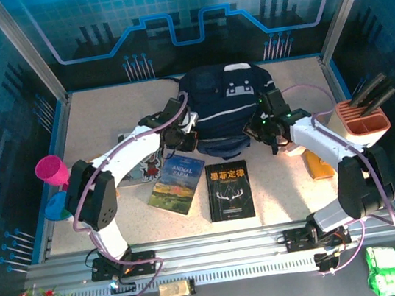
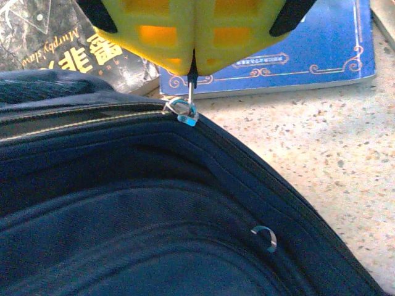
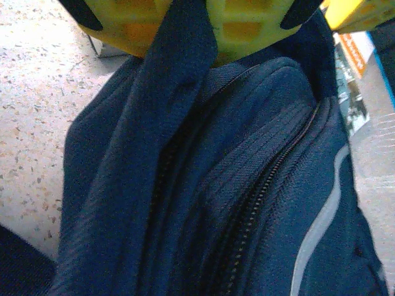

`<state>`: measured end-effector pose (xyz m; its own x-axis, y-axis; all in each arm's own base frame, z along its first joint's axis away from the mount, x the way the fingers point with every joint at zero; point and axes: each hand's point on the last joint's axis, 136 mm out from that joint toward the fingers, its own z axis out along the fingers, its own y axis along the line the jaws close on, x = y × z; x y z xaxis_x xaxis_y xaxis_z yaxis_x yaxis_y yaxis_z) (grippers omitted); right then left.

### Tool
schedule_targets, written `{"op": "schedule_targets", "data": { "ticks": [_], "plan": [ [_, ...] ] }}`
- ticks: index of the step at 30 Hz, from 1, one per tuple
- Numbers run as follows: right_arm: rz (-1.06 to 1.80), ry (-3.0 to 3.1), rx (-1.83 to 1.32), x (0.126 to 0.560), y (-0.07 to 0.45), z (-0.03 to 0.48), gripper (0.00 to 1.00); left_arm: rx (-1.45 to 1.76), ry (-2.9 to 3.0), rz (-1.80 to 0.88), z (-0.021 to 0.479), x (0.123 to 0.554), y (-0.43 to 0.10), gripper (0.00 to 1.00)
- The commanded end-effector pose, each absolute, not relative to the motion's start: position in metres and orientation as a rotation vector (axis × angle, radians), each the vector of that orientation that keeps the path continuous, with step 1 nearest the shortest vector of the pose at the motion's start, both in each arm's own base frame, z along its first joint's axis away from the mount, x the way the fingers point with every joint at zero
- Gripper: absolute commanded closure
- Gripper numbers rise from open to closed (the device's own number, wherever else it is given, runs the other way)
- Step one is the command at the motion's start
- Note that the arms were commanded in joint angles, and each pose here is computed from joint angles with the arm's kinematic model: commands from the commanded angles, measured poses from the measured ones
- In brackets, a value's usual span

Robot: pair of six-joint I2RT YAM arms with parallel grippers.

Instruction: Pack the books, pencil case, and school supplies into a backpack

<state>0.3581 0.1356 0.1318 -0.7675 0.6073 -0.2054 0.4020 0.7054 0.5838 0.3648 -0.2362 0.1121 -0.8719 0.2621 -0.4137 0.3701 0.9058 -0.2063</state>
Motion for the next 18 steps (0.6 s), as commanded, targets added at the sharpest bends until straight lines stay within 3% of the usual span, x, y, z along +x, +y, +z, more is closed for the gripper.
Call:
{"op": "schedule_targets", "data": {
  "ticks": [1,13,16,18],
  "plan": [
    [0.804,2.423,0.648,0.376,0.124,0.179,0.90,0.422,2.749,-0.312,0.100,0.361,-0.206,1.00],
    [0.797,2.503,0.657,0.392,0.088,0.136,0.88,0.438,2.744,-0.425,0.081,0.380,-0.226,1.00],
    [0.764,2.521,0.705,0.392,0.082,0.120,0.81,0.423,2.740,-0.506,0.080,0.381,-0.238,1.00],
    [0.737,2.519,0.752,0.389,0.077,0.112,0.70,0.430,2.735,-0.561,0.080,0.379,-0.249,1.00]
  ]
}}
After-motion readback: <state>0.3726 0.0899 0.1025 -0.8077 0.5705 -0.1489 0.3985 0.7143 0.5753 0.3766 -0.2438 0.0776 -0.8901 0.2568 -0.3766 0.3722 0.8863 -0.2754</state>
